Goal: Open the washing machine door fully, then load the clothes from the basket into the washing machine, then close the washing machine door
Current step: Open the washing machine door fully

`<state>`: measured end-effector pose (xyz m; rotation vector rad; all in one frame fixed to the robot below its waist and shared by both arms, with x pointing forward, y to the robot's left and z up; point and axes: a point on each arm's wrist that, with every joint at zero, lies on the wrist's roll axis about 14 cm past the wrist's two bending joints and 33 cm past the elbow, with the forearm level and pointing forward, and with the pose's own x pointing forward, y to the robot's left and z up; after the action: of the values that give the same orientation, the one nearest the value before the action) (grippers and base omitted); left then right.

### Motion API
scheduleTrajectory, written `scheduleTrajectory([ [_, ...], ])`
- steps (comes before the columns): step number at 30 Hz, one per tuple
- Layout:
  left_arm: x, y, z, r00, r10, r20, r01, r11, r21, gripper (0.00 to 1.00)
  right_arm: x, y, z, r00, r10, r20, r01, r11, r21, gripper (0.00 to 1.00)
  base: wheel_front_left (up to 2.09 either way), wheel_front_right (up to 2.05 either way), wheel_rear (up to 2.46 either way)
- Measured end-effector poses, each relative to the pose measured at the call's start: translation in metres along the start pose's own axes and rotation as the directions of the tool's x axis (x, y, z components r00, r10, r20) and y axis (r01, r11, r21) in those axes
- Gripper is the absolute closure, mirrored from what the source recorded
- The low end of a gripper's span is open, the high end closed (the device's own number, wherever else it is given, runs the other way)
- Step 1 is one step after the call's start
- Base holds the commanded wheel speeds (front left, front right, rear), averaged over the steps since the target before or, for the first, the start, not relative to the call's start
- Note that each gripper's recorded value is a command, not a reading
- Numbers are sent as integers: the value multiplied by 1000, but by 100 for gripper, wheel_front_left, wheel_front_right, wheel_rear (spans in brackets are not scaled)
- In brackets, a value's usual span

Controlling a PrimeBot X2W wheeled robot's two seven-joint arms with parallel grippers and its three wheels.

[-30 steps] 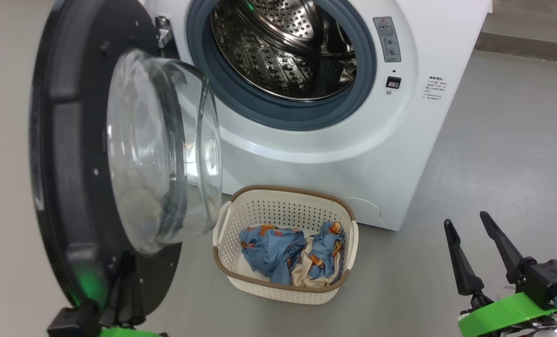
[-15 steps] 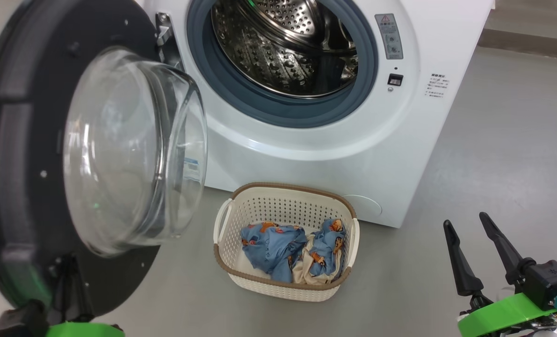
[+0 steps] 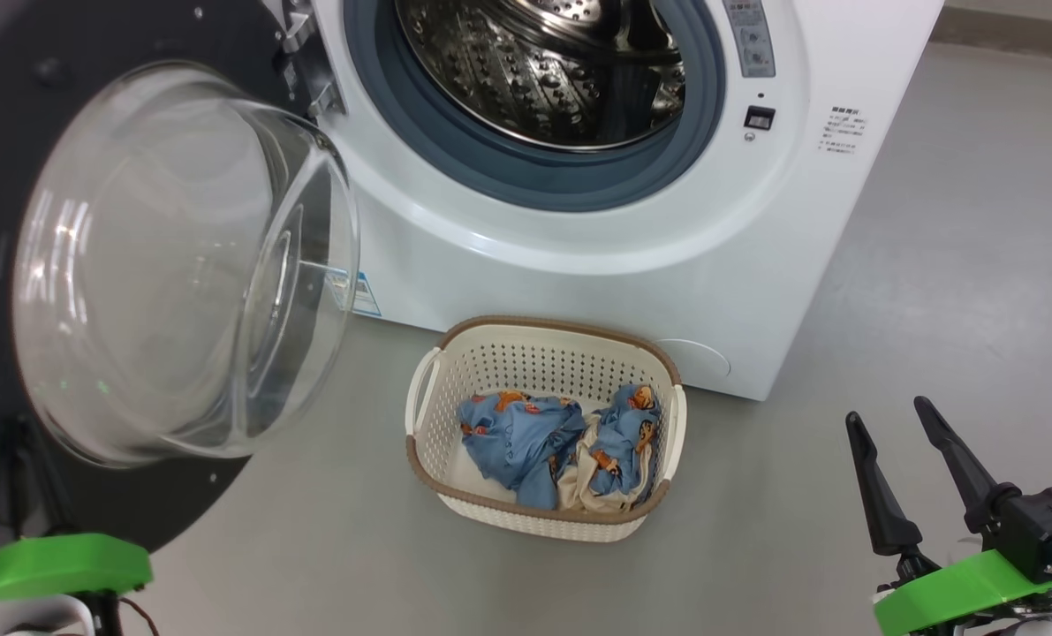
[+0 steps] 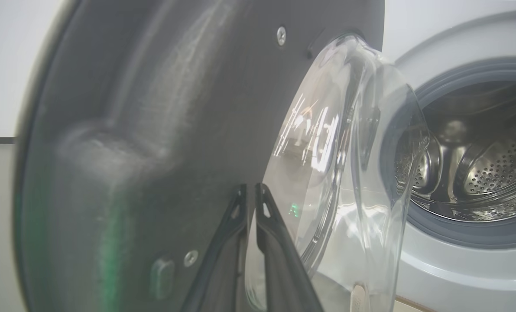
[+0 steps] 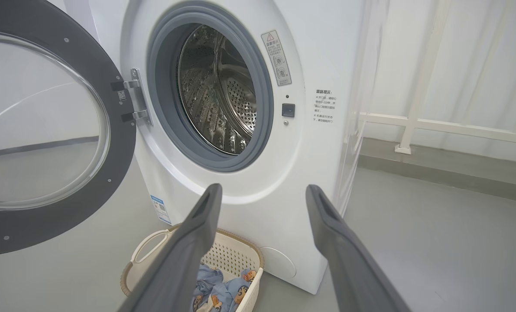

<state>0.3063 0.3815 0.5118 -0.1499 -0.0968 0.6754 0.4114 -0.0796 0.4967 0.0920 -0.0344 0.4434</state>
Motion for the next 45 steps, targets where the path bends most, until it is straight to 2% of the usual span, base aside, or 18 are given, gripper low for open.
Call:
scheduleTrajectory([
  [11,22,19,4,997,81,11,-82,996,26,100,4,-9,-13,999,-3,-35,3,1000,-5,0,0,0,0],
  [25,52,48,2,978,207,8,-207,975,78,100,22,-23,-23,999,-5,-43,5,1000,-9,0,0,0,0],
  [38,66,75,-5,959,281,-26,-274,950,150,100,28,-30,-31,998,0,-58,-1,1000,-19,0,0,0,0],
  [45,80,78,-7,954,297,-36,-285,941,184,100,32,-36,-41,997,1,-78,-2,1000,-15,0,0,0,0],
])
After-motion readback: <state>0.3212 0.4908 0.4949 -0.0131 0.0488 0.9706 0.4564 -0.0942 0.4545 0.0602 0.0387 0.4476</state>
